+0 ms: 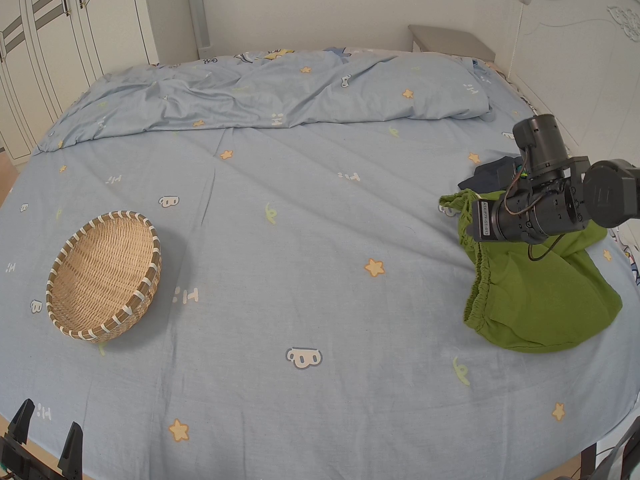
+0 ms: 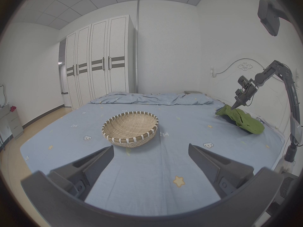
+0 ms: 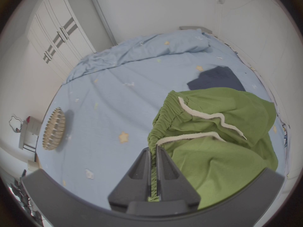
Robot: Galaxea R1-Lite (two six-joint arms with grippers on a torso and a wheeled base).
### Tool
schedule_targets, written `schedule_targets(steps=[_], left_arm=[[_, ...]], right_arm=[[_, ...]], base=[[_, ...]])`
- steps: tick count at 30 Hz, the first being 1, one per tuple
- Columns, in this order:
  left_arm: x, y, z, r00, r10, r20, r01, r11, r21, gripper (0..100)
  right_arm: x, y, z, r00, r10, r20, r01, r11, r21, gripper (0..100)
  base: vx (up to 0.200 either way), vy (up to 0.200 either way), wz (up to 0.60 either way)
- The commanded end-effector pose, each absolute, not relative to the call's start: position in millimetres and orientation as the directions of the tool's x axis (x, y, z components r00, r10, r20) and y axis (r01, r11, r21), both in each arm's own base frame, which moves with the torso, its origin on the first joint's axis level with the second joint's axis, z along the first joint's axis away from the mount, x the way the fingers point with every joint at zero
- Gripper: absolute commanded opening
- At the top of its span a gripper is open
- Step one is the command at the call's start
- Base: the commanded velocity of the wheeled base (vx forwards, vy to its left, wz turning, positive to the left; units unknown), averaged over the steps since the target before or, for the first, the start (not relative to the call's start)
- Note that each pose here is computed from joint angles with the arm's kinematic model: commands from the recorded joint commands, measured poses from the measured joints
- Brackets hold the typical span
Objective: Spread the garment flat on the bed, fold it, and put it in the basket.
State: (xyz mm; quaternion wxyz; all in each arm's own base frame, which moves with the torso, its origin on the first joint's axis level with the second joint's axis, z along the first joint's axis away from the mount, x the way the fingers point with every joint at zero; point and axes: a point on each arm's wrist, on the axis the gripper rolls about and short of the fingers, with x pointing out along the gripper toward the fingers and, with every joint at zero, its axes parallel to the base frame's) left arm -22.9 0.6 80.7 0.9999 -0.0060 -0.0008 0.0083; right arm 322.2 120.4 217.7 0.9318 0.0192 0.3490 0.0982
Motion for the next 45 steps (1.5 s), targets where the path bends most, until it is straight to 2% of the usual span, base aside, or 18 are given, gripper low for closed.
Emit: schedule_targets(steps=[1,4,8,10,11,16,26,27,39,42,45], left_arm=[[-22.6,0.6,76.0,1.000,0.017,-0.003,-0.017,1.000,-0.012,100],[-22.6,0.6,76.0,1.000,0.017,-0.003,-0.017,1.000,-0.012,100],[-22.6,0.6,76.0,1.000,0.017,-0.003,-0.017,1.000,-0.012,100],[-22.5,0.6,75.6,1.000,0.017,-0.005,-0.017,1.000,-0.012,100],[-22.6,0.6,76.0,1.000,0.017,-0.003,-0.017,1.000,-0.012,100],[-22.6,0.6,76.0,1.000,0.017,-0.003,-0.017,1.000,-0.012,100],[-22.5,0.6,75.6,1.000,0.018,-0.005,-0.018,1.000,-0.012,100],[-22.5,0.6,75.6,1.000,0.017,-0.005,-0.017,1.000,-0.008,100],[-22.5,0.5,75.6,1.000,0.015,-0.005,-0.015,1.000,-0.003,100],[-22.5,0.3,75.6,1.000,0.009,-0.005,-0.009,1.000,0.005,100],[-22.5,-0.2,75.6,1.000,-0.017,-0.005,0.017,1.000,0.015,100]], right_arm=[[287.9,172.8,257.2,0.746,0.357,-0.563,-0.314,0.933,0.175,0],[277.0,196.5,262.0,0.729,0.414,-0.546,-0.364,0.909,0.204,0],[255.0,248.3,264.3,0.682,0.510,-0.524,-0.456,0.857,0.241,0],[254.1,258.0,262.6,0.677,0.520,-0.522,-0.463,0.851,0.247,0],[249.7,279.2,262.1,0.671,0.543,-0.505,-0.476,0.837,0.268,0],[235.3,321.4,265.4,0.642,0.614,-0.460,-0.511,0.789,0.340,0],[228.6,340.9,266.6,0.628,0.644,-0.438,-0.540,0.765,0.352,0],[228.9,341.3,266.2,0.626,0.642,-0.443,-0.538,0.767,0.349,100],[231.0,351.7,240.3,0.599,0.618,-0.509,-0.533,0.783,0.321,100],[231.7,341.0,236.0,0.600,0.595,-0.535,-0.514,0.799,0.312,100],[229.5,300.5,259.2,0.634,0.584,-0.506,-0.481,0.811,0.334,100]], base=[[0.000,0.000,0.00],[0.000,0.000,0.00],[0.000,0.000,0.00],[0.000,0.000,0.00],[0.000,0.000,0.00],[0.000,0.000,0.00],[0.000,0.000,0.00],[0.000,0.000,0.00],[0.000,0.000,0.00],[0.000,0.000,0.00],[0.000,0.000,0.00]])
